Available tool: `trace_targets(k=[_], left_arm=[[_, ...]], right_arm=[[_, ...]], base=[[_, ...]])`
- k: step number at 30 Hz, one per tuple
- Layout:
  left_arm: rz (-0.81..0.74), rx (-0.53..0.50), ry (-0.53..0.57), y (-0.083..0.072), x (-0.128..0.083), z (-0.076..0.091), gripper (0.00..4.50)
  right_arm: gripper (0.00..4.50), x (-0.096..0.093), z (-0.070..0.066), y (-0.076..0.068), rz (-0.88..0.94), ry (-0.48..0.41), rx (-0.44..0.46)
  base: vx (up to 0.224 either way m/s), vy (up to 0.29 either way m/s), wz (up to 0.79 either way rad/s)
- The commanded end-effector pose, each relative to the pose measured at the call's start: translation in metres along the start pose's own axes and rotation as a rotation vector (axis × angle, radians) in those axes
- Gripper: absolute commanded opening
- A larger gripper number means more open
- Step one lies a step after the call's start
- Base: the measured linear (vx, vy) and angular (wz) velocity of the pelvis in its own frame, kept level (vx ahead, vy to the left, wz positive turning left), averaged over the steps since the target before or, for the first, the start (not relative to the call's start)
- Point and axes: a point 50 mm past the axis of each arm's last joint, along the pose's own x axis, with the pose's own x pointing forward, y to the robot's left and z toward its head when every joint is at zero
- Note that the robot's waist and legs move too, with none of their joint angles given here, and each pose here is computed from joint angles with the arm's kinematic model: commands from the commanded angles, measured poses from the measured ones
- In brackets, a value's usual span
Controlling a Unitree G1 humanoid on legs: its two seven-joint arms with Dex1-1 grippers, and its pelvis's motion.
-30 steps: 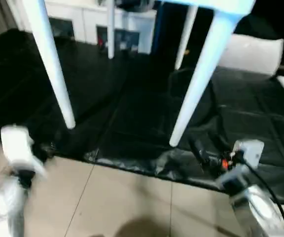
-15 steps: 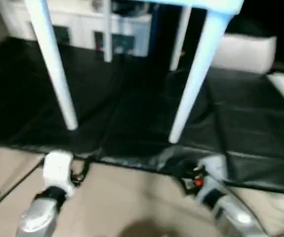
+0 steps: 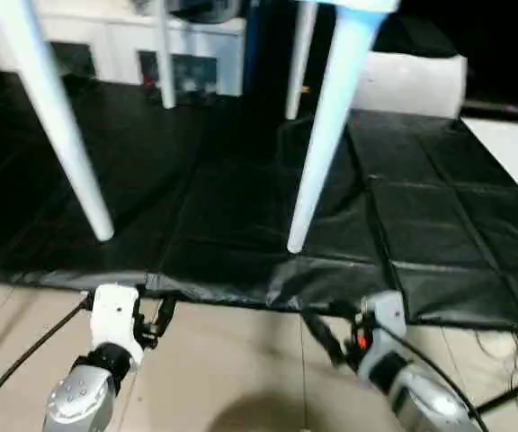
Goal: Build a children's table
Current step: Flip table
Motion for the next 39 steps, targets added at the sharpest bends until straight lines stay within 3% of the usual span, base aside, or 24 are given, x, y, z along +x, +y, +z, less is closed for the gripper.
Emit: trace_targets(k=[1, 7, 10, 14, 18, 20, 22, 25, 28, 30, 32, 35, 36, 37, 39], left_arm=[[0.039, -0.02, 0.093, 0.007, -0.005, -0.019, 3.23], [0.073, -0.031, 0.153, 0.01, -0.011, -0.034, 3.23], [0.109, -0.033, 0.23, 0.011, -0.019, -0.051, 3.23], [0.134, -0.096, 0.205, 0.01, -0.03, -0.055, 3.23], [-0.024, -0.206, -0.103, -0.007, -0.035, -0.027, 3.23], [-0.095, -0.232, -0.127, -0.012, -0.037, -0.025, 3.23], [-0.197, -0.239, -0.029, -0.014, -0.038, -0.051, 3.23], [-0.181, -0.225, 0.193, -0.011, -0.033, -0.097, 3.23], [-0.176, -0.21, 0.241, -0.012, -0.032, -0.108, 3.23], [-0.105, -0.16, 0.403, -0.006, -0.029, -0.13, 3.23], [-0.04, -0.109, 0.492, 0.004, -0.025, -0.136, 3.23], [-0.014, -0.111, 0.525, 0.007, -0.022, -0.138, 3.23], [0.031, -0.144, 0.552, 0.01, -0.015, -0.137, 3.23], [0.031, -0.144, 0.552, 0.01, -0.015, -0.137, 3.23], [0.118, -0.19, 0.597, 0.011, 0.001, -0.136, 3.23]], right_arm=[[3.63, 0.005, -0.015, 0.008, 0.061, 0.064, 0.037], [3.63, 0.012, -0.029, 0.003, 0.065, 0.125, 0.03], [3.63, 0.016, -0.033, 0.002, 0.071, 0.139, 0.031], [3.63, 0.018, -0.036, 0.001, 0.087, 0.153, 0.022], [3.63, 0.019, -0.036, 0.0, 0.095, 0.142, 0.009], [3.63, 0.019, -0.035, 0.0, 0.101, 0.133, 0.009], [3.63, 0.019, -0.036, 0.001, 0.118, 0.138, 0.011], [3.63, 0.021, -0.043, 0.001, 0.131, 0.19, 0.001], [3.63, 0.021, -0.045, 0.0, 0.134, 0.2, 0.009], [3.63, 0.025, -0.056, 0.0, 0.131, 0.256, 0.036], [3.63, 0.03, -0.066, -0.001, 0.123, 0.311, 0.046], [3.63, 0.033, -0.072, -0.002, 0.107, 0.345, 0.046], [3.63, 0.037, -0.082, -0.006, 0.036, 0.401, 0.049], [3.63, 0.037, -0.082, -0.006, 0.036, 0.401, 0.049], [3.63, 0.044, -0.098, -0.017, -0.17, 0.475, 0.09]], base=[[-0.017, 0.133, -0.05], [-0.065, 0.148, 0.03], [-0.019, -0.024, -0.01], [0.001, -0.156, 0.04], [0.037, -0.106, -0.04], [0.059, -0.076, 0.1], [0.031, -0.011, -0.05], [0.0, 0.0, 0.0], [0.0, 0.0, 0.0], [0.0, 0.0, 0.0], [0.0, 0.0, 0.0], [0.0, 0.0, 0.0], [0.0, 0.0, 0.0], [0.0, 0.0, 0.0], [0.0, 0.0, 0.0]])
